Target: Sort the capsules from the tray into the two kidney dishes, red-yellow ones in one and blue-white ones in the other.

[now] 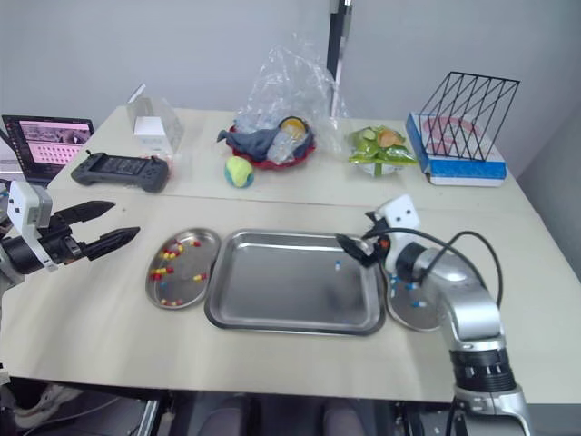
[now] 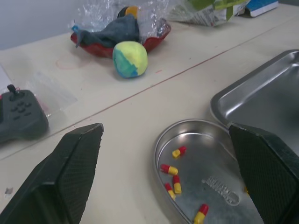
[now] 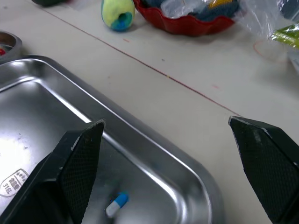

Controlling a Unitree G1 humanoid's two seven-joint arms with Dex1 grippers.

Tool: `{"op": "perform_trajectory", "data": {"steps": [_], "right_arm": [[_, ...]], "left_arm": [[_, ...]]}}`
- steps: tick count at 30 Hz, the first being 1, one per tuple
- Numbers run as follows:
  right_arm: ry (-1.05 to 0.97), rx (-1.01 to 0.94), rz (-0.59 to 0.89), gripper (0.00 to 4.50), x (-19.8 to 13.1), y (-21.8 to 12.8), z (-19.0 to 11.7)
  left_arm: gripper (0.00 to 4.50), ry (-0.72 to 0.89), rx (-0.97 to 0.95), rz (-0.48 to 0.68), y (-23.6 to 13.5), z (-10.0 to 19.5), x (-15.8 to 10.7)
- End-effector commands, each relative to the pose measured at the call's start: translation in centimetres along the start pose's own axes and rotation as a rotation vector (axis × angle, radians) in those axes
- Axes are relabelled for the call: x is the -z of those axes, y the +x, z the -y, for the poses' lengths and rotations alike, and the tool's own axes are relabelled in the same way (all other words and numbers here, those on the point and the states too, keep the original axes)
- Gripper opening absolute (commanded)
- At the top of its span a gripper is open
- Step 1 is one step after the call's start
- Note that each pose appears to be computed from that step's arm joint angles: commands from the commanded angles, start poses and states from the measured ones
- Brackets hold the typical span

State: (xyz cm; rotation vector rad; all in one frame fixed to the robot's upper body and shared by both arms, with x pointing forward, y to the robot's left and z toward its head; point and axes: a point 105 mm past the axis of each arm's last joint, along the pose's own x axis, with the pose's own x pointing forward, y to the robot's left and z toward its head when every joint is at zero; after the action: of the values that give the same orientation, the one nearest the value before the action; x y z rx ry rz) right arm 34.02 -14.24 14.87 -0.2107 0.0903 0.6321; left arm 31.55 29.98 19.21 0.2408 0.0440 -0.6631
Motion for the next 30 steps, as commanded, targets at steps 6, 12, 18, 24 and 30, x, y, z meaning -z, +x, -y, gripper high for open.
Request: {"op": "perform_trajectory", "data": {"steps": [6,12,18,24,30], "right_arm": [[-0.027,0.047,-0.099,4.48,2.7,0.5,-1.7],[0.010,0.044,-0.162,3.95,4.5,1.2,-2.9],[0.039,0.080,-0.231,1.93,5.7,1.4,-2.8],[0.067,0.081,-0.227,0.03,5.5,1.6,-3.0],[0.042,0.007,-0.145,0.03,3.6,1.2,-2.2]], "left_arm": [[4.50,0.027,-0.007,0.024,-0.2,0.2,-1.0],[4.50,0.034,-0.013,0.013,-0.4,0.2,-0.7],[4.50,0.044,-0.012,0.015,-0.5,0.1,-1.0],[4.50,0.050,-0.014,0.018,-0.6,-0.2,-1.1],[4.50,0.078,-0.030,0.012,-0.9,-1.1,-1.5]]}}
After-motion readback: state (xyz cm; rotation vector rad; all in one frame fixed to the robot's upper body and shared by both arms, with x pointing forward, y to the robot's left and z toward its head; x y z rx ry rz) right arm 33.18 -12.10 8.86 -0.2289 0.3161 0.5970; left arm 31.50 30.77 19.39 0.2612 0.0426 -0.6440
